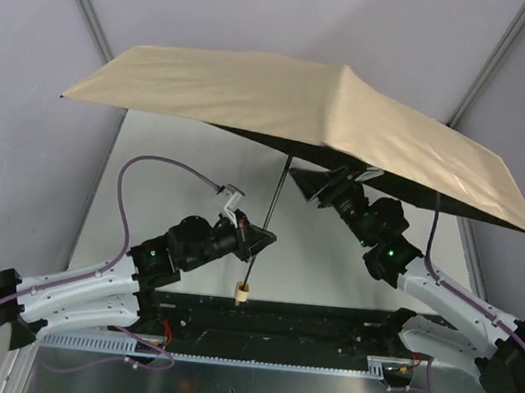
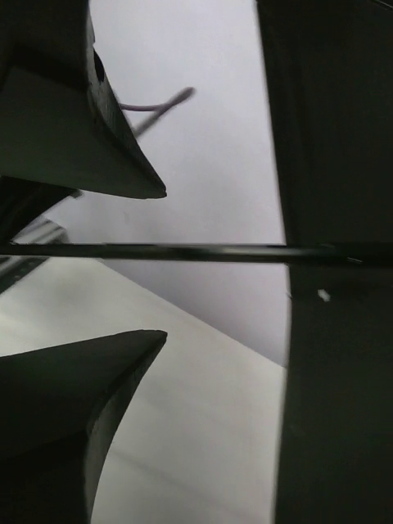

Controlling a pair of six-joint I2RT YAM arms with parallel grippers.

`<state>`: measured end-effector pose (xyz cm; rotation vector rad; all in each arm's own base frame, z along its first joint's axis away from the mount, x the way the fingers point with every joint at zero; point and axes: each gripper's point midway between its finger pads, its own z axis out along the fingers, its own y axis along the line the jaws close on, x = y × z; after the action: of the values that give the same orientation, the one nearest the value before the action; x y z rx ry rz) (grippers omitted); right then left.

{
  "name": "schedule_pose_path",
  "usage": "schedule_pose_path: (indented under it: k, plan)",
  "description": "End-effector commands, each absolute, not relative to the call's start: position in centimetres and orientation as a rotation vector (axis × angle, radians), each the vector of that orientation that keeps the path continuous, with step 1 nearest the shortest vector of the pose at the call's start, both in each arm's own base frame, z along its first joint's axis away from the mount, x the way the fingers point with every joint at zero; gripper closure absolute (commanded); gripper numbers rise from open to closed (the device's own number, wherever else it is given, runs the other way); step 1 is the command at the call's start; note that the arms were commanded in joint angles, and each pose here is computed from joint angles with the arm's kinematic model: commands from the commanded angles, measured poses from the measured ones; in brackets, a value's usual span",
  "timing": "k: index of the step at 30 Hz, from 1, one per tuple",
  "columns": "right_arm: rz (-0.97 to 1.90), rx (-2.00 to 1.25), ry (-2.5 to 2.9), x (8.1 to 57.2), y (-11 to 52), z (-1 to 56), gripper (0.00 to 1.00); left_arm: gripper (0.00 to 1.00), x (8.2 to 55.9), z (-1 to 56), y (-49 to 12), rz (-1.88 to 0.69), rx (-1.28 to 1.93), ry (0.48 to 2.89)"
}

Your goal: Put away the umbrella

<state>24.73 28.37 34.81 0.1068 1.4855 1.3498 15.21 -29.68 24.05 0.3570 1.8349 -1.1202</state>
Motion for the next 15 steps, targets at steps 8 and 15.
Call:
schedule_pose_path:
  k: [8,15]
  plan:
    - [1.595,0.289,1.120,29.9,25.8,43.4,0.24,1.00,14.8,27.1,-31.1,-1.257,0.339,1.703]
    - [1.647,0.439,0.990,32.9,25.0,45.5,0.27,1.00,13.3,28.3,-31.4,-1.385,0.337,1.656]
